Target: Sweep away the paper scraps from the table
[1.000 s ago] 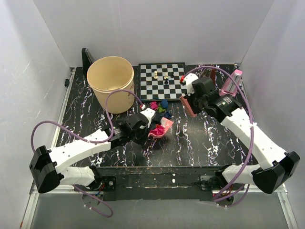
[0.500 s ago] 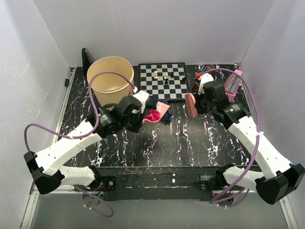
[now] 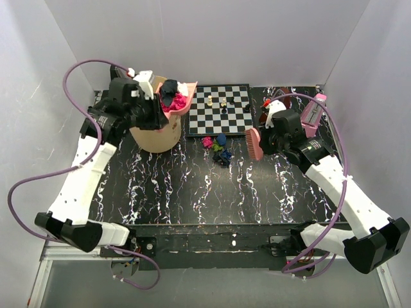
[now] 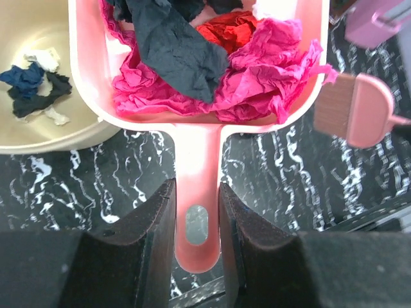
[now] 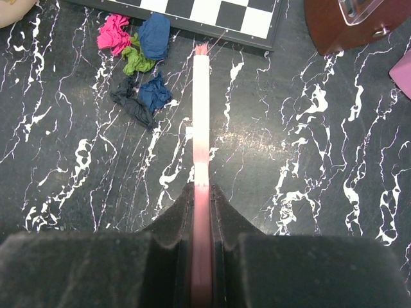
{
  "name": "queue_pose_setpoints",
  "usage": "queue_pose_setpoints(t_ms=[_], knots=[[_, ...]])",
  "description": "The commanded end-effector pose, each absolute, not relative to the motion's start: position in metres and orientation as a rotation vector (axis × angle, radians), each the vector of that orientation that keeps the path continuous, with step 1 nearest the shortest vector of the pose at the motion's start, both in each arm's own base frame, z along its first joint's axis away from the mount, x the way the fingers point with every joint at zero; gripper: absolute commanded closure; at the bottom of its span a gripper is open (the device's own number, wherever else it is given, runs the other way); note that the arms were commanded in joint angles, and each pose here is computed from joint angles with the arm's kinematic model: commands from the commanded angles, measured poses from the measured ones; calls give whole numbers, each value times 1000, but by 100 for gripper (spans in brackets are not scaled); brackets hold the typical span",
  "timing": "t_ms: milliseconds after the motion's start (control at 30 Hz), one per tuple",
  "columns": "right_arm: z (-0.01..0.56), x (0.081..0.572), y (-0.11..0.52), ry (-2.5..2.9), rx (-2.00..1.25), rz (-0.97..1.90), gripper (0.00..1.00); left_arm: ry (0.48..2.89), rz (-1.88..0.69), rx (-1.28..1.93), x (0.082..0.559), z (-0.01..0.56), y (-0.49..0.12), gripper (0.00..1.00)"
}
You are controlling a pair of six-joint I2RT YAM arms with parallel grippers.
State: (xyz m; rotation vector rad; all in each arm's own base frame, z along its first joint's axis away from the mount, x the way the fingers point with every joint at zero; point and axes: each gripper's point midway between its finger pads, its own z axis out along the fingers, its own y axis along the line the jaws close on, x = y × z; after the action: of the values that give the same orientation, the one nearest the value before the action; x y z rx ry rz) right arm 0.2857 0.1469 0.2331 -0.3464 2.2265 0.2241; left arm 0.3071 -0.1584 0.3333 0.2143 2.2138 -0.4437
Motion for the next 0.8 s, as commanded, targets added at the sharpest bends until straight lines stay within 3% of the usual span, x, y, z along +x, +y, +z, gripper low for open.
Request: queue_pose_setpoints(t_ms=[0, 400, 767], knots=[[244, 290, 153, 2173, -327, 276, 99, 2123, -746, 110, 328, 363, -166, 100], [240, 282, 156, 2188, -337, 316, 99, 1741, -1682, -383, 365, 368, -123, 100], [237, 286, 161, 2204, -338, 332, 99, 1671, -1663, -361, 351, 392, -113, 100]])
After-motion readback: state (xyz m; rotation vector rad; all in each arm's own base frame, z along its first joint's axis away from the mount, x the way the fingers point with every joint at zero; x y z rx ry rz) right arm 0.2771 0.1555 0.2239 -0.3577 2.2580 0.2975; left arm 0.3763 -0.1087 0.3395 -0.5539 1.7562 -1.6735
